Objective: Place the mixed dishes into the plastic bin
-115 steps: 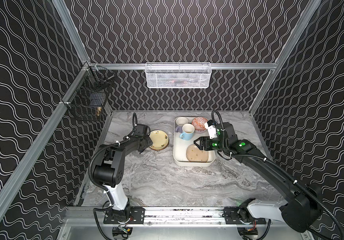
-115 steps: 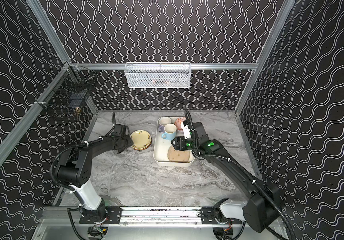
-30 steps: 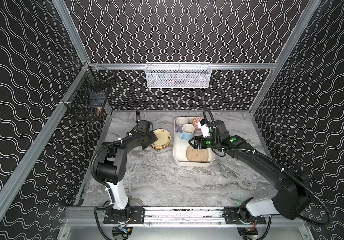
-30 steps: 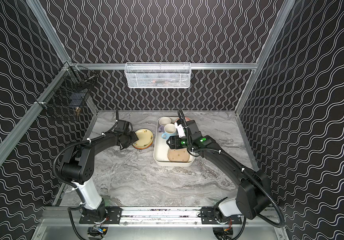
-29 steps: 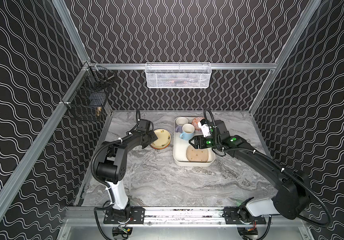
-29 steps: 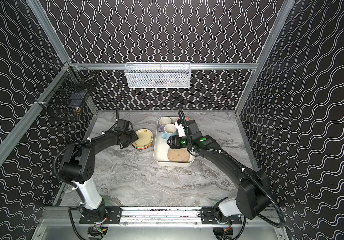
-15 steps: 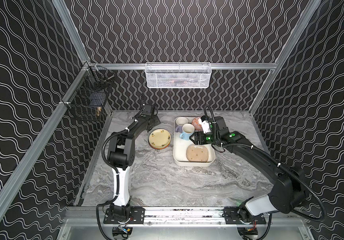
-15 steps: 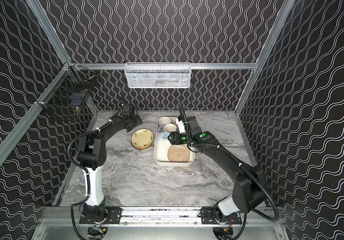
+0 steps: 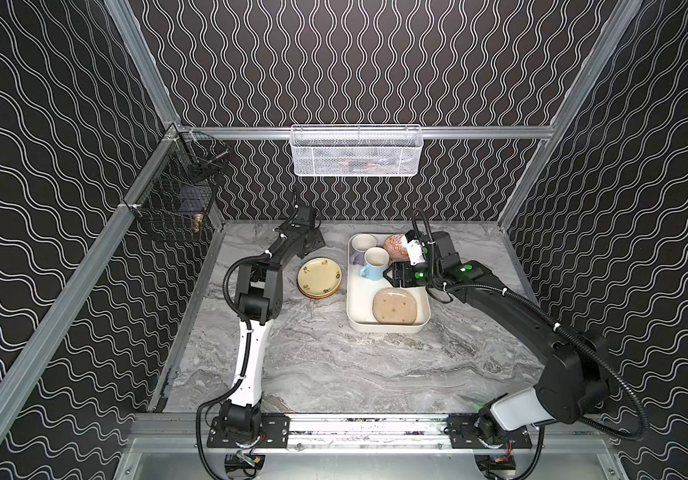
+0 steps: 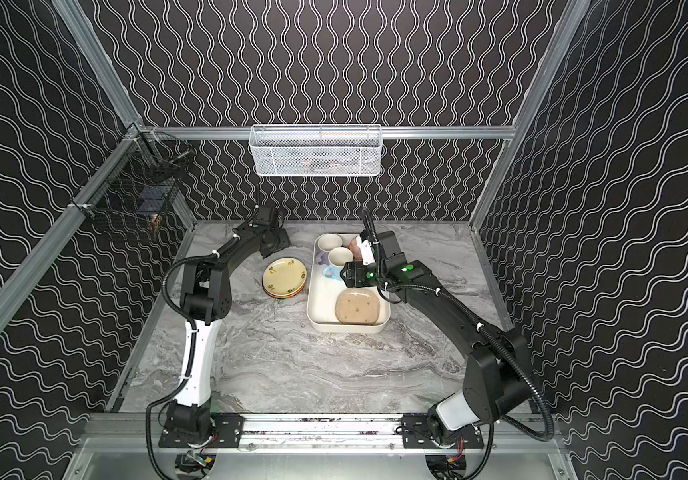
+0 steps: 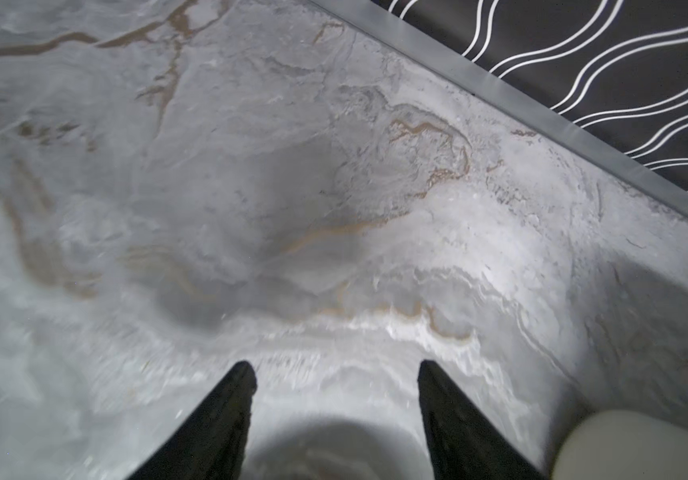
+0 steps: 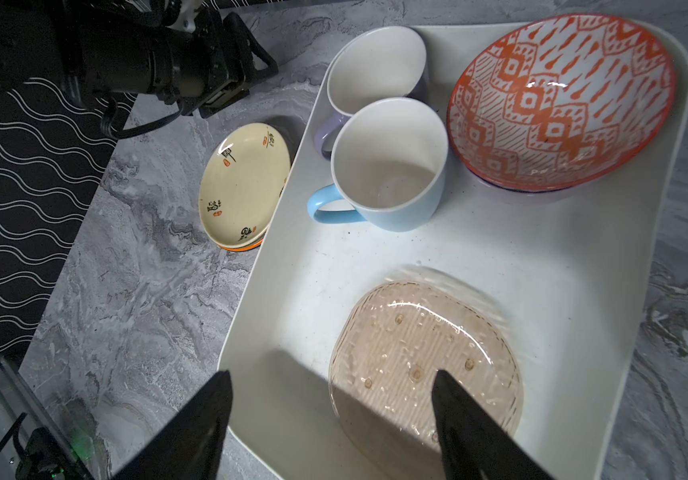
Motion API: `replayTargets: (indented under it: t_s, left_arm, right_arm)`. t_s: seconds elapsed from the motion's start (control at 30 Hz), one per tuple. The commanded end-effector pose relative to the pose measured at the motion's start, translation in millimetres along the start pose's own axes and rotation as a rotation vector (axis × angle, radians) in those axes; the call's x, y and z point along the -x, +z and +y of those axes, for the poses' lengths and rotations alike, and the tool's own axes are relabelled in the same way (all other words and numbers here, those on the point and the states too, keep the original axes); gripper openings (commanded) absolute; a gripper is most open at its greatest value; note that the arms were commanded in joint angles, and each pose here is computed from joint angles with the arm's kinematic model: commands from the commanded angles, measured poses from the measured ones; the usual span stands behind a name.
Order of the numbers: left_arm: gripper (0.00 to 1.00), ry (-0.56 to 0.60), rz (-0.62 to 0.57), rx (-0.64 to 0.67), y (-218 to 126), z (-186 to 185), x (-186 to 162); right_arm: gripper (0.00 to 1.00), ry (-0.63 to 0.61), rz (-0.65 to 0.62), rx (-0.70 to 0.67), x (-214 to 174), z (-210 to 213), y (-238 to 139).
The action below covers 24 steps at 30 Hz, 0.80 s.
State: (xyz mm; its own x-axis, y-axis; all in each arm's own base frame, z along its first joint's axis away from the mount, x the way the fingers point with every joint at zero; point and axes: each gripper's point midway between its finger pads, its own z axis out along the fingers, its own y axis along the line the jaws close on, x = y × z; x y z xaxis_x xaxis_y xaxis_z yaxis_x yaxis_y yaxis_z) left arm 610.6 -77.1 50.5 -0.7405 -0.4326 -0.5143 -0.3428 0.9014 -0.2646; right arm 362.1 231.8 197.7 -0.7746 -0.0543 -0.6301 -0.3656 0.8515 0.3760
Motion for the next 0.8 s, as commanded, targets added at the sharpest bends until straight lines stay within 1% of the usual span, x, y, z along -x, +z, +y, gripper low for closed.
replayTargets:
  t_s: [0.0,0.4,0.53,0.77]
  left_arm:
    - [0.66,0.037,0.053,-0.001,0.4,-1.8,-13.8]
    - [0.58,0.098,0.128,0.016,2.3,3.9,-52.0]
    - [0.55,0.11,0.14,0.015,-4.3,7.1,-62.2]
    - [0.53,0.14,0.17,0.018,-21.1,12.1,-83.4]
  right_arm:
    - [0.77,0.002,-0.003,0.006,2.1,0.5,-0.8]
    - [0.77,0.013,0.002,0.029,-2.9,1.8,-1.7]
    - [0.77,0.017,0.005,0.04,-6.5,3.6,-3.5]
    - [0.77,0.023,0.011,0.055,-13.7,4.8,-7.3]
